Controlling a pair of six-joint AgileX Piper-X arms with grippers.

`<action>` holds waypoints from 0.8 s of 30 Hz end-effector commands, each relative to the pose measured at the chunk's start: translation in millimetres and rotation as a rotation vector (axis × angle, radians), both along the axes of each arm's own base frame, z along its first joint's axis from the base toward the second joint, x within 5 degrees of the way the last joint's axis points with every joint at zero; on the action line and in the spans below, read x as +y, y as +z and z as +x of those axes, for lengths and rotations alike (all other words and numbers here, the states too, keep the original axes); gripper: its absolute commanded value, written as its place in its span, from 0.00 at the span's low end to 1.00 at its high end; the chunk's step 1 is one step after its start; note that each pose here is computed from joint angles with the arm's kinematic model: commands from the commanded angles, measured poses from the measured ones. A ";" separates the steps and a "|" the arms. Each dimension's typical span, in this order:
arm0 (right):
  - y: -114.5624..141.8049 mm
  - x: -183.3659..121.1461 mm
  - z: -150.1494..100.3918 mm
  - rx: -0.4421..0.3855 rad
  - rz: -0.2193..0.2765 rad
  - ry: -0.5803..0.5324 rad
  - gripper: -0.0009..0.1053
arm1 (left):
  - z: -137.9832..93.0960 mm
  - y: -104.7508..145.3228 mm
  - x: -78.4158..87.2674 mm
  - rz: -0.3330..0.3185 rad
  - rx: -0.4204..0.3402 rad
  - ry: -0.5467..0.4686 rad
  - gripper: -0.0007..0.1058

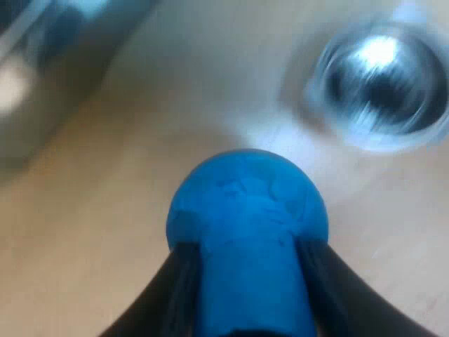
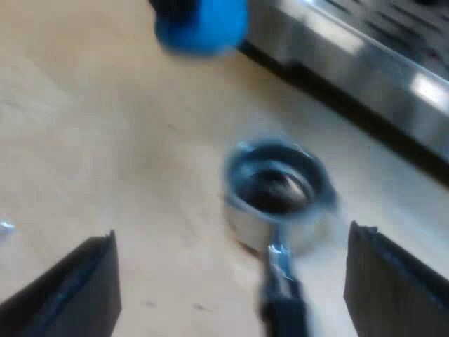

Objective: Grind coffee beans and then tamp

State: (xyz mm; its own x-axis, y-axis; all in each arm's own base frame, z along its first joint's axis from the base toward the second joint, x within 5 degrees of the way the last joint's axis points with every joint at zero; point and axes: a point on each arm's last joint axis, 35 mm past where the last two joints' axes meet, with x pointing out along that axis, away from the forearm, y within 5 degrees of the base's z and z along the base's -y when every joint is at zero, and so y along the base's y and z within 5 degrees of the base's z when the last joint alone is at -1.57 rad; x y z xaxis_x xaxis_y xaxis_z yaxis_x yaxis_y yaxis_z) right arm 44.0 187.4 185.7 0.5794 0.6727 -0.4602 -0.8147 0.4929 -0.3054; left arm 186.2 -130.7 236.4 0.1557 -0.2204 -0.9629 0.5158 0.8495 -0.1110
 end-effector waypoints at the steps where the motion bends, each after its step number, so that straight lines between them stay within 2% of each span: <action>1: 4.9 3.1 -0.1 0.002 0.007 0.049 0.65 | -3.3 -6.6 13.7 0.019 0.012 0.058 0.01; 7: 5.1 3.4 -0.3 0.006 0.011 0.057 0.65 | 0.9 -26.3 39.9 0.025 0.029 0.175 0.01; 12: 5.2 2.8 2.2 0.005 0.012 0.044 0.65 | 10.8 -35.9 55.0 -0.007 -0.026 0.258 0.01; 19: 4.9 -0.7 16.0 0.022 0.016 -0.005 0.65 | 14.8 -47.4 56.0 -0.001 -0.030 0.242 0.01; 24: 4.8 -1.8 20.1 0.036 0.020 -0.006 0.65 | 18.6 -60.5 54.9 0.035 0.014 0.222 0.01</action>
State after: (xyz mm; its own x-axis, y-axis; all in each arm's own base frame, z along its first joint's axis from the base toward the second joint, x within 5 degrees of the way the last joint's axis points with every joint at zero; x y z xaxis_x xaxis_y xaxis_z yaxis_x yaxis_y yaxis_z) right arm 63.3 184.5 187.2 0.5685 0.6686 -0.4793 -0.8199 0.5083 -0.2634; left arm 203.9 -76.5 179.0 0.1877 -0.1676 -0.9678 0.3135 0.9440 -0.1027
